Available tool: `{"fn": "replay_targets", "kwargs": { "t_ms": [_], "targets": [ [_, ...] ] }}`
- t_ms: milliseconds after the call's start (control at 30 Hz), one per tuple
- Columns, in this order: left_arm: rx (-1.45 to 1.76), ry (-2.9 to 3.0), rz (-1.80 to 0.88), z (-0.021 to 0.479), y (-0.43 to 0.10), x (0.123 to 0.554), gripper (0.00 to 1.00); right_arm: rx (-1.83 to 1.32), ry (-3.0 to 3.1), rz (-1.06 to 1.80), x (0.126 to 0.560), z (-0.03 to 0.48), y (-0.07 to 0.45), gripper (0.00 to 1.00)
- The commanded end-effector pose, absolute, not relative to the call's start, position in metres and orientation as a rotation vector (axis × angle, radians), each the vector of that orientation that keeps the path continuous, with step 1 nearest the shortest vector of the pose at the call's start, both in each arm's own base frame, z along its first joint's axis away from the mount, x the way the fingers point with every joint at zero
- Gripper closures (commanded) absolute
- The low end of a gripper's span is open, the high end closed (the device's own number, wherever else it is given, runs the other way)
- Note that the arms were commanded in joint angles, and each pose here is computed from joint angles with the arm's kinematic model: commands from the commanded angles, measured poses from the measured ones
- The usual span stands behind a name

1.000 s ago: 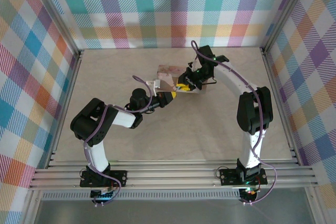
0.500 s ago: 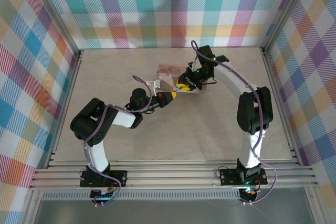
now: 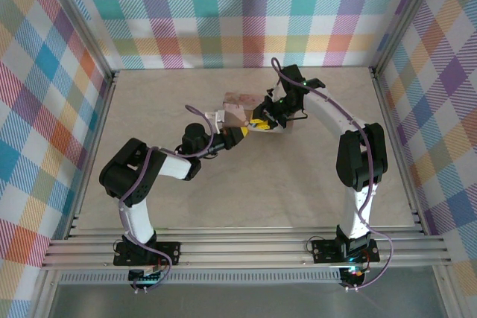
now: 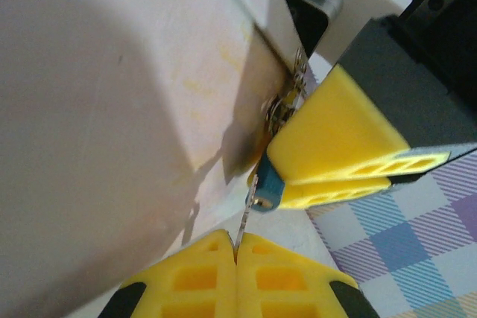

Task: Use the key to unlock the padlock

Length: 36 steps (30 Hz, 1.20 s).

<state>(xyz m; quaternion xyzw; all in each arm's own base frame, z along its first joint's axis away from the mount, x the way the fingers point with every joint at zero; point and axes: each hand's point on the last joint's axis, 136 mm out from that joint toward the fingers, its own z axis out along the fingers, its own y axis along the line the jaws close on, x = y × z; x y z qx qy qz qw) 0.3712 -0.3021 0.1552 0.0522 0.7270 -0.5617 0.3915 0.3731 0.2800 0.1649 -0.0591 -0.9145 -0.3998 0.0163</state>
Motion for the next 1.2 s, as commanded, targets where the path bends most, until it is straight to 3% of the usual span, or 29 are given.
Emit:
{"fn": "replay_targets", "kwargs": {
  "t_ms": [0,533,1167],
  "targets": [
    [0.172,1.755,-1.463,0.177,-0.306,0.377,1.00,-0.139,-2.776,-1.329,0.362,0.186,0.291,1.00],
    [0.129,1.841,-1.436,0.151,-0.288,0.356,1.00,-0.172,-2.825,-1.290,0.366,0.186,0.287,1.00],
    [0.220,1.800,-1.479,0.175,-0.308,0.360,1.00,-0.165,-2.811,-1.302,0.369,0.187,0.289,1.00]
  ]
}}
